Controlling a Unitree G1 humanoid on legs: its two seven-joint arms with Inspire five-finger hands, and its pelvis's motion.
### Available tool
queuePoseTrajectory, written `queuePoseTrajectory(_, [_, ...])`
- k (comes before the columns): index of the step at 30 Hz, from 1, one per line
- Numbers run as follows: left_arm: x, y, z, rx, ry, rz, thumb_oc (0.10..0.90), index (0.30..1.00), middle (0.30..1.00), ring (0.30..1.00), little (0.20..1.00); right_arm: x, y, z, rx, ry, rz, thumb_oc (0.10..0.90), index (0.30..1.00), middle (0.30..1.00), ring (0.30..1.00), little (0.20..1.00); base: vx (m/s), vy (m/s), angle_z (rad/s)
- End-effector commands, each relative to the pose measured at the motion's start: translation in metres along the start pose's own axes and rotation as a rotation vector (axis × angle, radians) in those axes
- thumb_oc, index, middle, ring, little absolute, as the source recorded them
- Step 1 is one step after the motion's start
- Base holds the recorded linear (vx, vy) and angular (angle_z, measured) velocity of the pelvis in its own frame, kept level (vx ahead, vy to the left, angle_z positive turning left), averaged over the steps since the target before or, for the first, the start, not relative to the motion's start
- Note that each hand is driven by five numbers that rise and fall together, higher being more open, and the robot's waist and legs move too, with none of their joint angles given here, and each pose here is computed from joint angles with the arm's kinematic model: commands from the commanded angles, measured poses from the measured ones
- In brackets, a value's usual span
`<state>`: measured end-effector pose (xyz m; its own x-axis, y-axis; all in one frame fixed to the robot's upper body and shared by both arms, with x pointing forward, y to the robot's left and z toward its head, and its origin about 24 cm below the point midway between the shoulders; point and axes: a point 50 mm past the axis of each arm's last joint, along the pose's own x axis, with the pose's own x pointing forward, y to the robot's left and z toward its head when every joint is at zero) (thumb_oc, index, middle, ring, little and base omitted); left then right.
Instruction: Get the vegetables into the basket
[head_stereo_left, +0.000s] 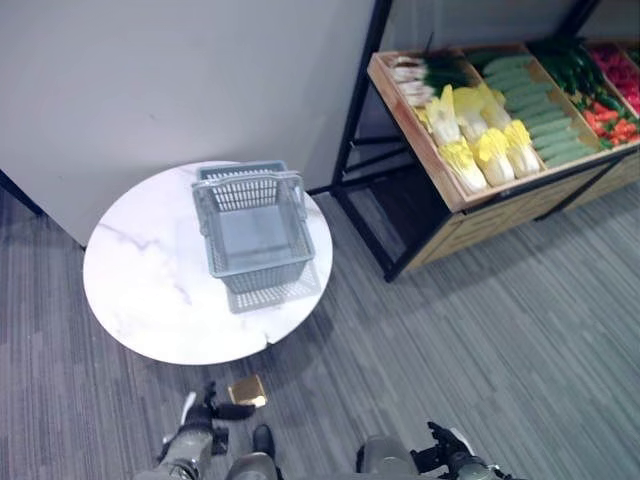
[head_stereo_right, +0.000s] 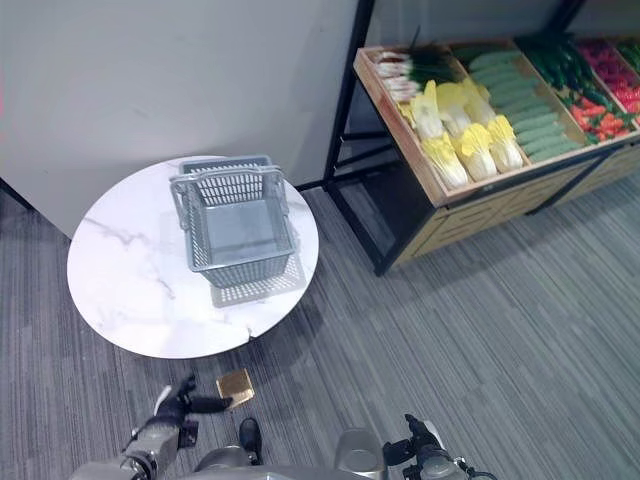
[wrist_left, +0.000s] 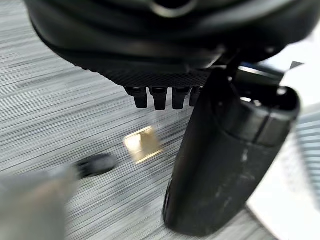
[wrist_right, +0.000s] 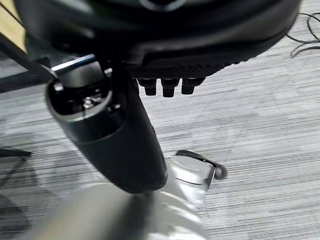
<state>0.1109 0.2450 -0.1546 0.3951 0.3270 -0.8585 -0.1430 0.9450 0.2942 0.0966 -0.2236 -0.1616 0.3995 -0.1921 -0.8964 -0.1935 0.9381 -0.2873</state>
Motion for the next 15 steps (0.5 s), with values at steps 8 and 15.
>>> queuePoseTrajectory(8, [-0.004,0.017,-0.023,0.018,0.046,0.044,0.9,1.0,1.0,1.0,1.0,0.001,-0.005,0.015,0.04,-0.073,0.005,0.9,1.0,1.0,1.0,1.0,0.11,-0.033,0.36])
queuePoseTrajectory(15, [-0.002,-0.002,-0.007,-0.019,-0.015,-0.003,0.9,1.0,1.0,1.0,1.0,0.001,-0.032,0.007,0.034,-0.05,-0.074,0.9,1.0,1.0,1.0,1.0,0.01,-0.148,0.05])
